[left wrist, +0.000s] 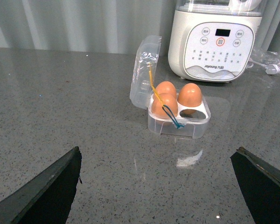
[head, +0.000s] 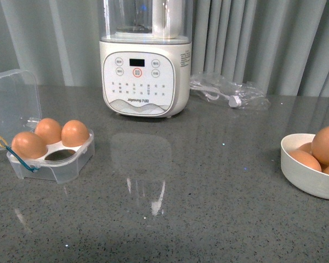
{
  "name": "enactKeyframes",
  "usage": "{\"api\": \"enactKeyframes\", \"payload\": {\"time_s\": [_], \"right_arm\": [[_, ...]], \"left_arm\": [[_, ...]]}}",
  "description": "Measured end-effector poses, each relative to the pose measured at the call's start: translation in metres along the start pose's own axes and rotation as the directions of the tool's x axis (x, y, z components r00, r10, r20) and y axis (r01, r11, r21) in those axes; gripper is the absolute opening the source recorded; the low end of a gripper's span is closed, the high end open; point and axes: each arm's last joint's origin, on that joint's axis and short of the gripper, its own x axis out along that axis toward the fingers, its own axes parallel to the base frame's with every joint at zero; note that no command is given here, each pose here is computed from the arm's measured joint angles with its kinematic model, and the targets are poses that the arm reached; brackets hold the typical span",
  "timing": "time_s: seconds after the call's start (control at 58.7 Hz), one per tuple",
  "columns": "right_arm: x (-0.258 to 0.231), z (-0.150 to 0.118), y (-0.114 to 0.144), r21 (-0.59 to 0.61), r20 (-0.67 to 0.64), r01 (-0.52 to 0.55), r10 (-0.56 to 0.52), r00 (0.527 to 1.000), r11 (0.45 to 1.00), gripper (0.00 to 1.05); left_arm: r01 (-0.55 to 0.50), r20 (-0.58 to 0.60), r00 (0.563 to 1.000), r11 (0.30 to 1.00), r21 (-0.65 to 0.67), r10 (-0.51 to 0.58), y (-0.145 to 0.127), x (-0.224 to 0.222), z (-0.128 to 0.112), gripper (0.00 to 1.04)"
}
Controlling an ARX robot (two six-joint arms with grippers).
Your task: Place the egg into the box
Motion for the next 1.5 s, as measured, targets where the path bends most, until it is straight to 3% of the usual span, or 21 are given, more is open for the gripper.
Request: {"api": "enactKeyframes", "payload": {"time_s": [0.068, 0.153, 0.255, 0.528, 0.954, 1.158, 1.311, 1.499], "right_arm": [[0.000, 0.000, 0.000, 0.000, 0.000, 0.000, 0.000, 1.000, 1.000, 0.97], [0.001, 0.004, 0.002, -0.054, 0.037, -0.095, 0.097, 0.995, 0.994, 0.97], [0.006, 0.008, 0.004, -0.083, 0.065, -0.128, 0.133, 0.989, 0.988, 0.97], [0.053, 0.034, -0.002, -0.093, 0.092, -0.099, 0.108, 0.990, 0.991, 0.97], [0.175, 0.055, 0.000, -0.005, -0.214, -0.139, 0.135, 0.968, 0.990, 0.97], [0.192, 0.046, 0.001, -0.008, -0.323, -0.142, 0.132, 0.937, 0.990, 0.97], [0.195, 0.040, 0.001, 0.031, -0.327, -0.197, 0.196, 0.924, 0.980, 0.97], [0.201, 0.028, -0.002, 0.043, -0.353, -0.192, 0.195, 0.915, 0.980, 0.97]], "left_arm": [[0.000, 0.000, 1.000, 1.000, 0.000, 0.000, 0.000, 0.000, 0.000, 0.98], [0.000, 0.000, 1.000, 1.000, 0.000, 0.000, 0.000, 0.000, 0.000, 0.98], [0.000, 0.000, 1.000, 1.000, 0.000, 0.000, 0.000, 0.000, 0.000, 0.98], [0.000, 0.000, 1.000, 1.000, 0.000, 0.000, 0.000, 0.000, 0.000, 0.98], [0.000, 0.000, 1.000, 1.000, 0.000, 0.000, 0.000, 0.000, 0.000, 0.98], [0.000, 0.000, 1.000, 1.000, 0.000, 0.000, 0.000, 0.000, 0.000, 0.98], [0.000, 0.000, 1.000, 1.000, 0.000, 0.000, 0.000, 0.000, 0.000, 0.98], [0.000, 0.000, 1.000, 1.000, 0.000, 0.000, 0.000, 0.000, 0.000, 0.98]]}}
